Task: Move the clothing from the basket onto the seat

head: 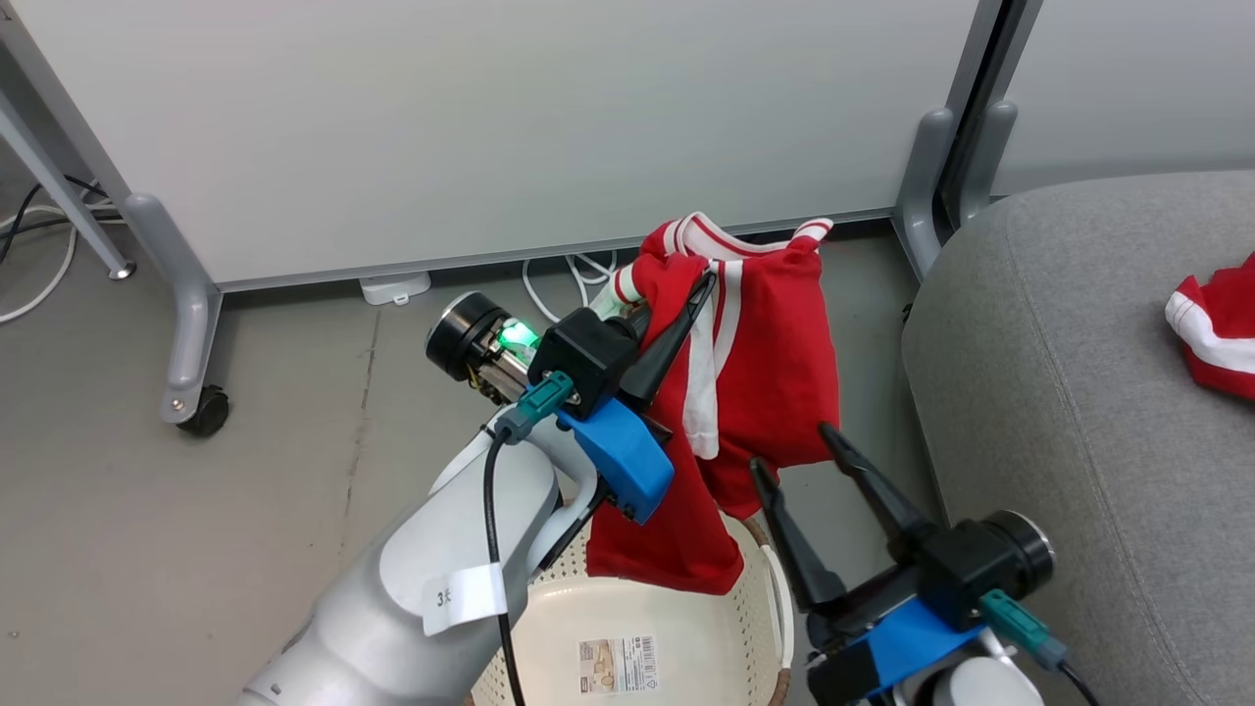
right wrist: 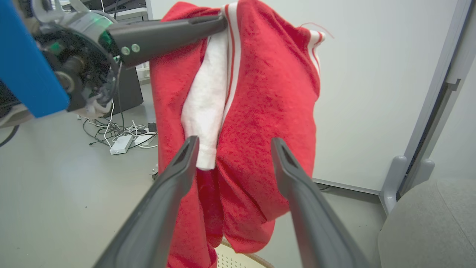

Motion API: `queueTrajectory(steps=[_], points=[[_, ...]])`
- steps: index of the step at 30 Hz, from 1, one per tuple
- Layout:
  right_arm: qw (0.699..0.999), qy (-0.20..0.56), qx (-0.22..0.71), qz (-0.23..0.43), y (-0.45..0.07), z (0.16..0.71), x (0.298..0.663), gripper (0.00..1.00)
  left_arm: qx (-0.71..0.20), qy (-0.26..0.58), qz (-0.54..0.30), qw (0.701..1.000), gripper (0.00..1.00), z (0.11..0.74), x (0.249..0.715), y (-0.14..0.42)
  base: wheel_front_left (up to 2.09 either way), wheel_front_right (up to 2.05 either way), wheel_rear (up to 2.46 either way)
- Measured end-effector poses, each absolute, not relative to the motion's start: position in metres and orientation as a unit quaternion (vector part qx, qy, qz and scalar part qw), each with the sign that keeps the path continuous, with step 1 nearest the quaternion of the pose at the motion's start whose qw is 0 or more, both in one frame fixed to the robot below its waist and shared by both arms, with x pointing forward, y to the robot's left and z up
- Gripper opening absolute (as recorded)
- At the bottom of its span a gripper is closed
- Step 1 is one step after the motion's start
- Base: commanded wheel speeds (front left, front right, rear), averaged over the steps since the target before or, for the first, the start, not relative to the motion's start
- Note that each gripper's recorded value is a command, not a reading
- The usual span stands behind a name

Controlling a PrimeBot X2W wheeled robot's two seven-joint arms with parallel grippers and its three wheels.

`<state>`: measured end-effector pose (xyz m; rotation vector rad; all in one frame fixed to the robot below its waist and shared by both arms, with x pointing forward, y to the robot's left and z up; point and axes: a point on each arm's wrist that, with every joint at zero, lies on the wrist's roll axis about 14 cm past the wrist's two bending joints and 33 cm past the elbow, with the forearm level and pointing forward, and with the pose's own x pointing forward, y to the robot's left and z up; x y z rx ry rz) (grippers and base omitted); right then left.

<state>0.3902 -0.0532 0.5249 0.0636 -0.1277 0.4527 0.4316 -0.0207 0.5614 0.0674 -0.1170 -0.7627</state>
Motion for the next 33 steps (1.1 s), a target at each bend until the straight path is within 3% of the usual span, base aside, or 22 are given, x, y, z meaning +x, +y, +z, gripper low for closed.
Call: queueTrajectory(steps=[12,30,31,32,33], points=[[0.951,-0.049,0.016,0.304,-0.002,0.519,0.402,1.00,0.035,-0.059,-0.376,0.924,0.00,0.563,0.437,-0.022,0.00,0.00,0.00],[0.940,-0.029,0.021,0.338,0.025,0.518,0.437,1.00,0.028,-0.058,-0.380,0.923,0.00,0.561,0.442,-0.027,0.00,0.00,0.00],[0.941,-0.027,0.022,0.337,0.025,0.517,0.438,0.95,0.028,-0.058,-0.381,0.922,0.00,0.561,0.442,-0.027,0.00,0.00,0.00],[0.941,-0.025,0.022,0.337,0.025,0.516,0.439,0.48,0.028,-0.058,-0.381,0.922,0.00,0.561,0.442,-0.027,0.00,0.00,0.00],[0.941,-0.023,0.021,0.336,0.024,0.515,0.440,0.22,0.027,-0.058,-0.381,0.922,0.00,0.561,0.442,-0.027,0.00,0.00,0.00]])
